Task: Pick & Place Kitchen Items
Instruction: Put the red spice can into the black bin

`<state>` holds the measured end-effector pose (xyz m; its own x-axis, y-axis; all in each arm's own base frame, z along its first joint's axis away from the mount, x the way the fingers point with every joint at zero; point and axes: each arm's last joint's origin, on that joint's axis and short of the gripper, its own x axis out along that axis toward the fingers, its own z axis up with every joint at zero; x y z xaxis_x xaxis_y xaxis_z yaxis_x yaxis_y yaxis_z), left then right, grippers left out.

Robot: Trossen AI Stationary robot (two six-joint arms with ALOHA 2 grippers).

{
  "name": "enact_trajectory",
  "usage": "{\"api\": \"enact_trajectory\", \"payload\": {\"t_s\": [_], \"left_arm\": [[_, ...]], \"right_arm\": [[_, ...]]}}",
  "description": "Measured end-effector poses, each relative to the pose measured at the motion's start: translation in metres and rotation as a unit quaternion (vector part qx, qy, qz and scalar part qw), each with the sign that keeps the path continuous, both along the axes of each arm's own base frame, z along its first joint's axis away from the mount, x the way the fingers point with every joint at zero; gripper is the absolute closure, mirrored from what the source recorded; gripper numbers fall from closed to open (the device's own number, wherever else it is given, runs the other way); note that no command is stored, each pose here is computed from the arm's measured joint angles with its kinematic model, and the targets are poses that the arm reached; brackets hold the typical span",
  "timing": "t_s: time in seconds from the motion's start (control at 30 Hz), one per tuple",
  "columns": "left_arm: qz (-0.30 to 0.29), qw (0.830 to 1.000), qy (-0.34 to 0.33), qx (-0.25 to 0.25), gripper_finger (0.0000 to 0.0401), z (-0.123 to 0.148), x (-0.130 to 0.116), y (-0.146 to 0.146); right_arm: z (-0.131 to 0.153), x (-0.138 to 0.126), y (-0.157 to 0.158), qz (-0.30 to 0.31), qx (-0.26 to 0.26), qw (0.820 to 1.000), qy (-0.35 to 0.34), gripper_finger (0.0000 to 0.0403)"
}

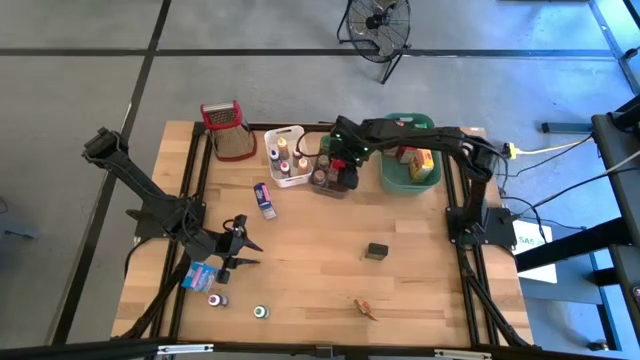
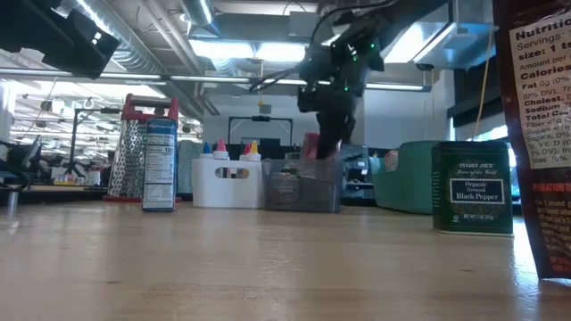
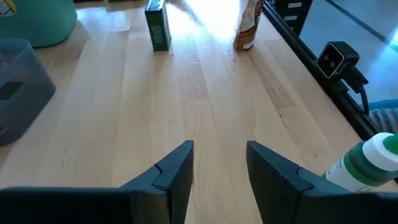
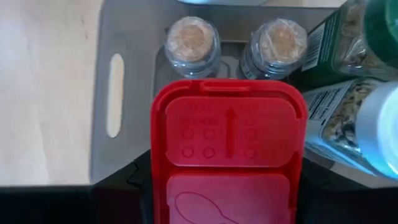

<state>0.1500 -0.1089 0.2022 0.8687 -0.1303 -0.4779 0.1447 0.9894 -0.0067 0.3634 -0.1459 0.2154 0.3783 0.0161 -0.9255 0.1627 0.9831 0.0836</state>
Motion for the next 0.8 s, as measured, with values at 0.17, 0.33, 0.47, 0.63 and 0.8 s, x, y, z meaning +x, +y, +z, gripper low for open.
{"api": "enact_trajectory", "payload": {"t_s": [0.17,0.33,0.47,0.63,0.8], "left_arm": [[0.000,1.000,0.000,0.000,0.0258,0.000,0.000,0.000],[0.000,1.000,0.000,0.000,0.0258,0.000,0.000,0.000],[0.000,1.000,0.000,0.000,0.0258,0.000,0.000,0.000],[0.000,1.000,0.000,0.000,0.0258,0.000,0.000,0.000],[0.000,1.000,0.000,0.000,0.0258,0.000,0.000,0.000]], "right_arm": [[-0.013,0.001,-0.011,-0.010,0.004,1.000,0.011,0.0196],[-0.022,0.001,-0.021,-0.021,0.004,1.000,0.012,0.0196],[-0.027,0.002,-0.026,-0.026,0.002,1.000,0.011,0.0196],[-0.028,0.002,-0.029,-0.032,-0.017,0.999,0.017,0.0195],[-0.028,0.002,-0.028,-0.032,-0.022,0.999,0.020,0.0192]]}}
